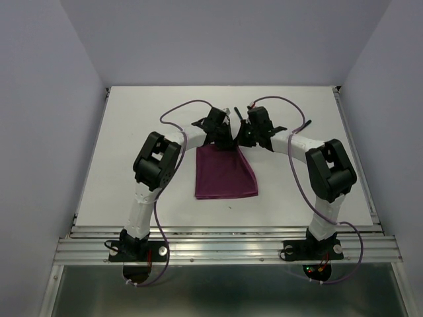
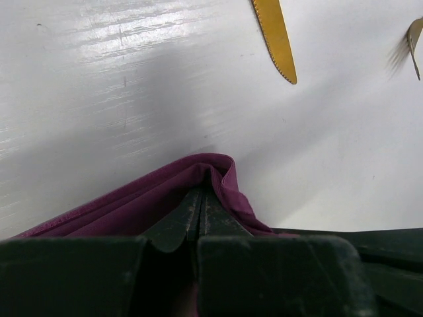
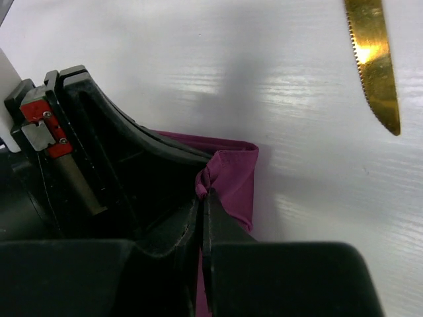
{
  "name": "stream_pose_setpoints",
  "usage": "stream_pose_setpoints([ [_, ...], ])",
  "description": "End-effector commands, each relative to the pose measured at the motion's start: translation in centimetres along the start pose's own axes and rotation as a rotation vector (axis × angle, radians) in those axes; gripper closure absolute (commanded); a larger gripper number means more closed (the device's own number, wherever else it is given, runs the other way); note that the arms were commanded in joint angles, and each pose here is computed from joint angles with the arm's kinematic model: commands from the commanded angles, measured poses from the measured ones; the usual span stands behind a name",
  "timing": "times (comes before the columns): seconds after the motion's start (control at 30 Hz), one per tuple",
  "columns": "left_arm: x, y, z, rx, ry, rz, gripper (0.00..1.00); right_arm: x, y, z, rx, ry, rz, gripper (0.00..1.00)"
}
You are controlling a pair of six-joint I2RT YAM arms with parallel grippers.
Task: Fold the napkin into a case and place the utensils inside
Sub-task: Fold the lower triangle-folded napkin at the center of the board.
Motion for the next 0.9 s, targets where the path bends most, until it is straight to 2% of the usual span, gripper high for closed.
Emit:
stream_pose_setpoints([
  [0.0,0.0,2.7,-1.6,-0.012,0.047,0.124,1.0,0.2,2.5,1.2,0.006,-0.039,0.046,0.99],
  [0.27,-0.9,2.7,-1.5,-0.02,0.034,0.122,1.0,1.9,2.2,0.1,0.056,-0.024,-0.037,0.99],
  [0.43,-3.7,1.4,-0.3,-0.014,-0.027,0.092,1.0,2.7,0.8,-0.4,0.06,-0.025,-0.15,0.99],
  [0.57,-6.0,0.6,0.5,-0.005,-0.069,0.079,1.0,3.0,0.4,-0.6,0.051,-0.02,-0.173,0.99],
  [0.87,-6.1,3.9,0.1,-0.036,-0.058,0.158,1.0,3.3,0.5,-0.4,0.045,-0.016,-0.177,0.99],
])
Point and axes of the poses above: each gripper's point midway between its finger pads, its own x axis out along the fingers, its own y axis along the line the jaws close on, z = x × y, the point moved 9 cm from there along -x, back along the fingers, and after that the axes turned 4 degrees about -x, right-handed, at the moved point
